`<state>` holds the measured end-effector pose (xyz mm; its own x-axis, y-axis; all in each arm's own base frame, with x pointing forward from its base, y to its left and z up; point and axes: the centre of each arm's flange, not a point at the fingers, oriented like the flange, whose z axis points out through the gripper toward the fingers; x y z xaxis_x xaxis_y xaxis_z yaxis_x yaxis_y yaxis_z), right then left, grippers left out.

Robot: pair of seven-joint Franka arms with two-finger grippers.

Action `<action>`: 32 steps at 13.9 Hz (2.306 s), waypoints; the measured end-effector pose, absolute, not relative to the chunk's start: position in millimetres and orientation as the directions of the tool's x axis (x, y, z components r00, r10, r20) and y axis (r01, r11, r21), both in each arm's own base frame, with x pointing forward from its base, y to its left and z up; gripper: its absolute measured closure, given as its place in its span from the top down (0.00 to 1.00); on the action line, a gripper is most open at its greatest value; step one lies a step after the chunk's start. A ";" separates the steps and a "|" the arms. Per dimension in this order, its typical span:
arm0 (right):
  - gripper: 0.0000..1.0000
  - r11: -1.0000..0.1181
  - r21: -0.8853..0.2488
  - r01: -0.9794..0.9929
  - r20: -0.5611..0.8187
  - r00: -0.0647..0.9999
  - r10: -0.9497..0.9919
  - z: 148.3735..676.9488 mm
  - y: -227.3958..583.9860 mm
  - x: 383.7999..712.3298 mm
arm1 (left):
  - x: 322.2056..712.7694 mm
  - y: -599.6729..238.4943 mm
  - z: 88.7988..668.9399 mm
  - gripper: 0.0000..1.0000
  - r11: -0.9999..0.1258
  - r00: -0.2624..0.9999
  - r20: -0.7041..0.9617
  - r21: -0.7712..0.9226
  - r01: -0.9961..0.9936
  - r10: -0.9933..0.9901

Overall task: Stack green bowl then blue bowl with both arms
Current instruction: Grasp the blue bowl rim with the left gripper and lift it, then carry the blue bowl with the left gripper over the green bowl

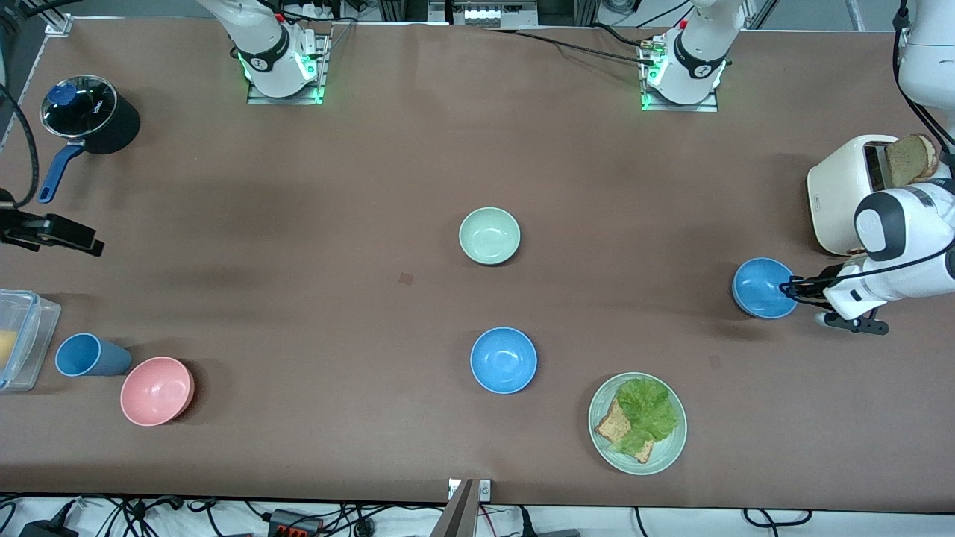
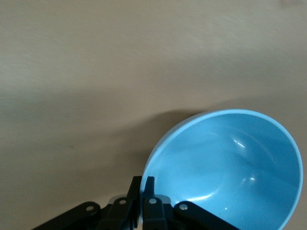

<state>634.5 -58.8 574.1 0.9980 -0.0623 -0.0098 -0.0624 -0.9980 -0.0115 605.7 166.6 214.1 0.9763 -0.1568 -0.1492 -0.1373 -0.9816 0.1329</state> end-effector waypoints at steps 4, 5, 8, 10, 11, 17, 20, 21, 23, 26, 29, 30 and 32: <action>1.00 -0.999 -0.015 -0.045 -0.001 0.999 -0.045 586.7 -49.8 627.8 | 607.5 120.5 275.9 0.05 -0.967 0.953 -0.218 0.190 -0.173 -0.213; 1.00 -0.999 -0.016 -0.043 -0.004 0.999 -0.043 586.8 -48.8 625.7 | 607.8 101.4 299.1 0.05 -0.964 0.947 -0.231 0.197 -0.179 -0.223; 1.00 -0.999 -0.017 -0.045 0.002 0.999 -0.045 579.6 -48.7 612.8 | 606.9 17.4 379.2 0.05 -0.962 0.926 -0.317 0.240 -0.133 -0.207; 1.00 -0.999 -0.017 -0.045 0.004 0.999 -0.045 573.2 -48.4 595.0 | 607.0 -38.2 428.0 0.05 -0.958 0.925 -0.321 0.258 -0.123 -0.205; 1.00 -0.999 -0.016 -0.044 0.000 0.999 -0.044 571.7 -48.1 586.0 | 605.9 -62.6 442.1 0.05 -0.949 0.923 -0.309 0.282 -0.141 -0.229; 1.00 -0.999 -0.003 -0.038 0.001 0.999 -0.038 573.0 -48.0 572.8 | 586.3 -248.1 453.5 0.05 -0.878 0.928 -0.191 0.428 -0.214 -0.319; 1.00 -0.999 0.003 -0.036 0.000 0.999 -0.036 572.7 -48.2 572.8 | 566.2 -340.7 423.6 0.05 -0.879 0.946 -0.142 0.431 -0.207 -0.292; 1.00 -0.999 0.004 -0.036 0.000 0.999 -0.036 572.6 -48.1 572.8 | 562.2 -356.2 408.8 0.05 -0.887 0.950 -0.128 0.409 -0.213 -0.286; 1.00 -0.999 0.004 -0.036 -0.001 0.999 -0.036 572.1 -48.0 572.7 | 557.1 -369.1 376.6 0.05 -0.893 0.958 -0.091 0.394 -0.216 -0.272; 1.00 -0.999 0.004 -0.035 -0.002 0.999 -0.035 571.7 -47.6 572.7 | 536.0 -374.2 327.5 0.05 -0.894 0.963 -0.038 0.384 -0.231 -0.266; 1.00 -0.999 0.004 -0.034 -0.002 0.999 -0.034 571.2 -46.8 572.7 | 523.1 -377.6 312.6 0.05 -0.896 0.953 -0.029 0.350 -0.274 -0.303; 1.00 -0.999 0.004 -0.033 -0.001 0.999 -0.033 571.3 -46.5 572.9 | 521.0 -377.3 310.7 0.05 -0.897 0.950 -0.040 0.345 -0.277 -0.308; 1.00 -0.999 0.004 -0.032 0.004 0.999 -0.032 571.6 -46.1 573.4 | 518.0 -377.0 306.8 0.05 -0.898 0.945 -0.053 0.332 -0.288 -0.322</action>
